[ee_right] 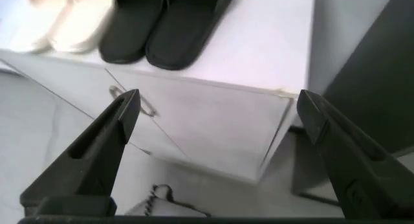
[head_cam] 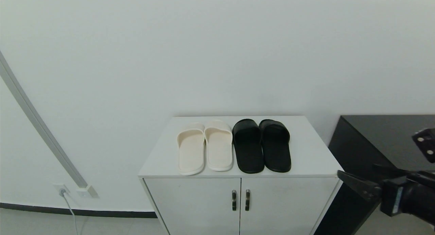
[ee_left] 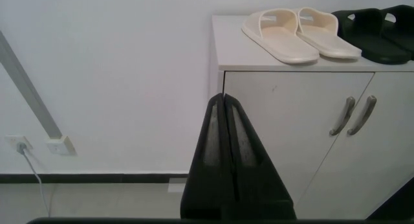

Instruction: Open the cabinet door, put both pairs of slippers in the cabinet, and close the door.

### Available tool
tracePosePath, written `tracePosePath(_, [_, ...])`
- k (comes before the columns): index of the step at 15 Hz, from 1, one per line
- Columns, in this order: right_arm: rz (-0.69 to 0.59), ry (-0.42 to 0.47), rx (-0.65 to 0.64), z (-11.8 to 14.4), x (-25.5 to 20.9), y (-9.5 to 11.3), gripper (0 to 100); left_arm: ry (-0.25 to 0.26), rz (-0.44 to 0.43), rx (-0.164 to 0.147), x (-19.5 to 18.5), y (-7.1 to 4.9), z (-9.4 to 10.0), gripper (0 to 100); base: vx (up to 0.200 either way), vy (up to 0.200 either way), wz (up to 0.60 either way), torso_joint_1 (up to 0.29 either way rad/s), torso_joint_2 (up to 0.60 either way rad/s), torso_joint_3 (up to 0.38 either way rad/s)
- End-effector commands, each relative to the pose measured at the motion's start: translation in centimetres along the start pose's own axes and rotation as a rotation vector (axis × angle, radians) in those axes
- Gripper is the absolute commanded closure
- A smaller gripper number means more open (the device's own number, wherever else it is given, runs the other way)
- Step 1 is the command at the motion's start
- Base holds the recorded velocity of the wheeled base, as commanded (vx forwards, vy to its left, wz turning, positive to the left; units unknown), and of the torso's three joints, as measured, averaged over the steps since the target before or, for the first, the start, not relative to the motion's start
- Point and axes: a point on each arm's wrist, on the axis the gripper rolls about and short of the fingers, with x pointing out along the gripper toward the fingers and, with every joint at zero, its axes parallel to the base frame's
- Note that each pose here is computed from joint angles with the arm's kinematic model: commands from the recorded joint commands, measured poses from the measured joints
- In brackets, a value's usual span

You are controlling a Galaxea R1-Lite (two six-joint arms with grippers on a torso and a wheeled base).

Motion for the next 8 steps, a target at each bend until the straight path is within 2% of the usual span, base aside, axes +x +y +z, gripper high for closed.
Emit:
tracePosePath(1, [0.017,0.063,-0.008,0.2,3.5,3.5,0,0.0,0.0,-0.001,0.0,0.0,0.0,100,0.0,0.0,0.0,0.0,0.0,0.0])
tracePosePath(4, [-0.009,0.062,-0.017,1.0,7.2,6.6,0,0.0,0.0,-0.001,0.0,0.0,0.0,100,0.0,0.0,0.0,0.0,0.0,0.0])
tracePosePath(5, [-0.013,0.062,-0.015,1.0,7.4,6.7,0,0.0,0.0,-0.003,0.0,0.0,0.0,100,0.0,0.0,0.0,0.0,0.0,0.0])
tracePosePath(6, [-0.054,0.059,-0.002,1.1,9.8,8.2,0,0.0,0.0,-0.001,0.0,0.0,0.0,100,0.0,0.0,0.0,0.0,0.0,0.0])
tracePosePath(8, [-0.113,0.048,-0.006,0.9,12.4,9.5,0,0.0,0.0,0.001,0.0,0.0,0.0,100,0.0,0.0,0.0,0.0,0.0,0.0])
